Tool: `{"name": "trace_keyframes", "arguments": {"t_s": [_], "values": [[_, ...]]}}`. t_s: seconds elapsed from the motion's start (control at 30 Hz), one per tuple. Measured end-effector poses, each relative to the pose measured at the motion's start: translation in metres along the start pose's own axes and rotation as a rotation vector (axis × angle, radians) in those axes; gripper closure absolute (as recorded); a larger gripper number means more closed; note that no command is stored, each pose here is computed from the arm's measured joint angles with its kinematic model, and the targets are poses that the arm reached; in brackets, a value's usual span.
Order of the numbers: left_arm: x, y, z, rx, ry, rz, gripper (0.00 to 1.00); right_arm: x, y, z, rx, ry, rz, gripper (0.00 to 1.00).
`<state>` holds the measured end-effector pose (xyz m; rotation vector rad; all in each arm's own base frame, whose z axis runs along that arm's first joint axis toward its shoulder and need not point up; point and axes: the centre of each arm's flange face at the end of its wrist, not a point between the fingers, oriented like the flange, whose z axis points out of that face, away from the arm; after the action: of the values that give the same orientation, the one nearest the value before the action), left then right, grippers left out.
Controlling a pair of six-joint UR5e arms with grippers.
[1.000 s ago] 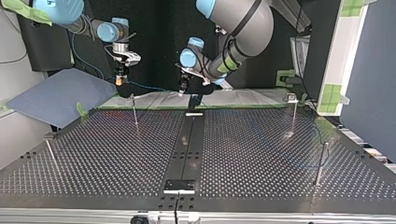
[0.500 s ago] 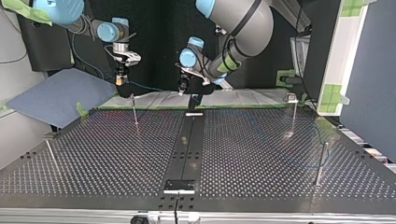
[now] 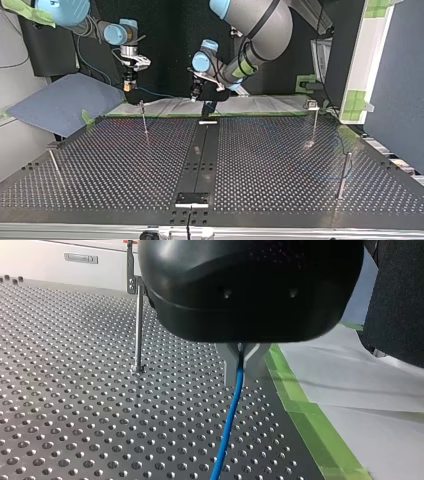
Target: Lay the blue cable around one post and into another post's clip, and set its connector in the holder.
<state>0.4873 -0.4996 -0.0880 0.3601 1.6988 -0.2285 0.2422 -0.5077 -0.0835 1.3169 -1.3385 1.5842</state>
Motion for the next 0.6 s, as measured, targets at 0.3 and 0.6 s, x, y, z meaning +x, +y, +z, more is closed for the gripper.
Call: {"name": "trace_keyframes", "arguments": {"t_s": [0.3, 0.6], "values": [[0.000, -0.006, -0.002, 0.017, 0.000, 0.002, 1.00, 0.000, 0.002, 0.000, -0.006, 0.000, 0.000, 1.00], [-0.003, -0.029, -0.010, 0.052, -0.012, 0.008, 1.00, 0.003, 0.014, 0.001, -0.039, 0.003, 0.001, 1.00]]}}
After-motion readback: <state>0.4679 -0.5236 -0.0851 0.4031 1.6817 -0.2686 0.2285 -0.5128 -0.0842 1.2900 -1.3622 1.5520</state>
